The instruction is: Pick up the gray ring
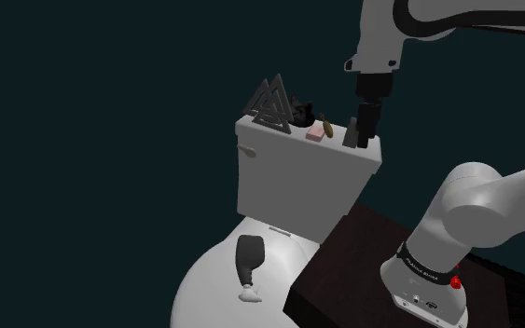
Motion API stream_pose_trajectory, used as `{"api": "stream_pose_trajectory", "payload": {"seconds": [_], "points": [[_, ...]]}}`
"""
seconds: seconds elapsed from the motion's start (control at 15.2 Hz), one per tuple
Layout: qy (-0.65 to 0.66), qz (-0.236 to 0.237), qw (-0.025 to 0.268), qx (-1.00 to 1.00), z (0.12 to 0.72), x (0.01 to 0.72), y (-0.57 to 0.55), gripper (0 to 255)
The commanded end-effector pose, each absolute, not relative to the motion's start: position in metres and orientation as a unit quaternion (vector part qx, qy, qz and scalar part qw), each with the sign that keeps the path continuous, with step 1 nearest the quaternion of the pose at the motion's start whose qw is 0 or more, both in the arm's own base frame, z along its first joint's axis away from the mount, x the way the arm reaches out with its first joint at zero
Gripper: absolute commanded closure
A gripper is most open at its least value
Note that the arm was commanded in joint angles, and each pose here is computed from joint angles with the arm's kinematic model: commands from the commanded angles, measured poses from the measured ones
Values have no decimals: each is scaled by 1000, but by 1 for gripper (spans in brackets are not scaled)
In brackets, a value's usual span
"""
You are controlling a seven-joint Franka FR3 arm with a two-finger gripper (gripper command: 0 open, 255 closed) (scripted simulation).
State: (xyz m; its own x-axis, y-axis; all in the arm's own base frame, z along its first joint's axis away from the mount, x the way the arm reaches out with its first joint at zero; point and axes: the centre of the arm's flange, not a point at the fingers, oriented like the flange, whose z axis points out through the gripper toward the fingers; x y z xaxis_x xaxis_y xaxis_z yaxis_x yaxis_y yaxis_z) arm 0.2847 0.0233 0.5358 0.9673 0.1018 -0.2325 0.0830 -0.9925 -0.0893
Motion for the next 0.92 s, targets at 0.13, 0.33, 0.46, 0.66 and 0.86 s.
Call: {"api": "stream_pose_trajectory", "payload": {"seconds": [0.13, 0.33, 0.46, 0.66, 0.86], "points": [[15, 100, 61, -993, 538, 297, -4, 0], [107, 71, 92, -987, 540, 308, -48, 0], [168, 51, 113, -978, 540, 310, -78, 0], [258, 20, 143, -955, 540, 307, -123, 0], [346, -11, 171, -923, 536, 295, -166, 0]]}}
